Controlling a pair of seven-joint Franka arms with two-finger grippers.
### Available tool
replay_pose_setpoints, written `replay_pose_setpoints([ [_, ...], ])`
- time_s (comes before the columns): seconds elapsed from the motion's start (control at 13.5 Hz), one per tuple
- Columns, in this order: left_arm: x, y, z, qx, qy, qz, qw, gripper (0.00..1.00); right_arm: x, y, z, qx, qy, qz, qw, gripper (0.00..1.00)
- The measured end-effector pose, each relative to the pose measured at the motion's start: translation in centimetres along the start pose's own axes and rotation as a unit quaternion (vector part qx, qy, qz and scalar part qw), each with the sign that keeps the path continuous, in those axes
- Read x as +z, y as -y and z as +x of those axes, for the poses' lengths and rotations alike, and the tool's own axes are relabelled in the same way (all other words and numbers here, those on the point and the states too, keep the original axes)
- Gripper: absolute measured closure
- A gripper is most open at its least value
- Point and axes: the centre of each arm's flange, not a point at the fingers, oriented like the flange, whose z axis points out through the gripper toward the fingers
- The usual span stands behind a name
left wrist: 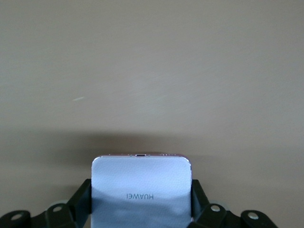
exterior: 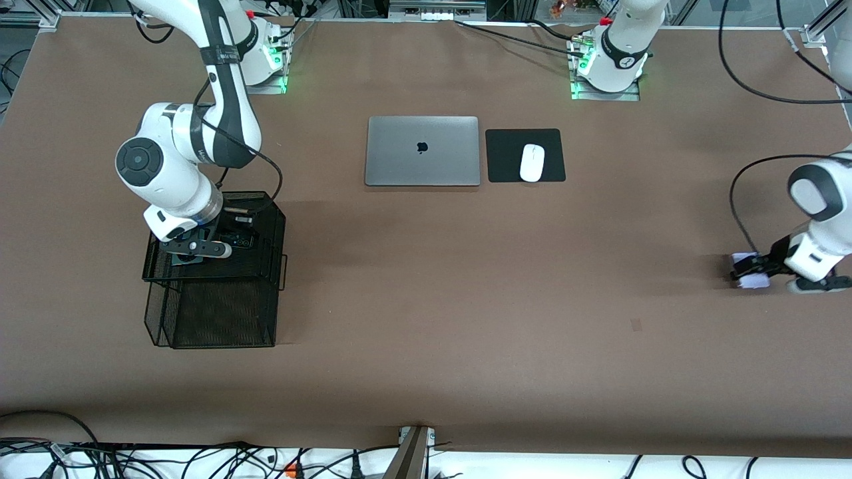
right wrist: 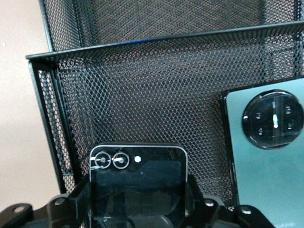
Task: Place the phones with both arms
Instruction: 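Release the flip phone in the basket while the left gripper sets down the white phone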
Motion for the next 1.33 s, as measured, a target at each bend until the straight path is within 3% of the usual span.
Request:
replay_pose_setpoints([
  [0.3, 1.0, -13.4, 2.2, -0.047, 0.005, -0.012, 0.999, 0.16, -0.1, -0.2, 0.1, 0.002, -0.004, 0.0, 1.0, 0.17],
  [0.44, 1.4, -21.4, 2.2, -0.083, 0.008, -0.017, 0.996, 0.16, -0.5, -0.7, 0.4, 0.006, -0.008, 0.0, 1.0, 0.0],
  [0.74, 2.2, -34.4, -0.1, -0.152, 0.032, -0.004, 0.988, 0.16, -3.6, -1.8, 2.2, 0.017, -0.028, 0.005, 0.999, 0.0],
  [1.04, 1.9, -44.3, -1.9, -0.215, 0.049, 0.049, 0.974, 0.16, -10.3, -3.9, 4.7, 0.033, -0.014, 0.016, 0.999, 0.0],
  [1.18, 2.9, -49.6, -3.7, -0.235, 0.045, 0.05, 0.97, 0.16, -12.1, -4.4, 5.3, 0.036, -0.012, 0.019, 0.999, 0.0],
  [1.33, 4.2, -54.6, -5.5, -0.222, 0.045, 0.044, 0.973, 0.16, -11.9, -4.1, 5.4, 0.034, -0.011, 0.014, 0.999, 0.0],
])
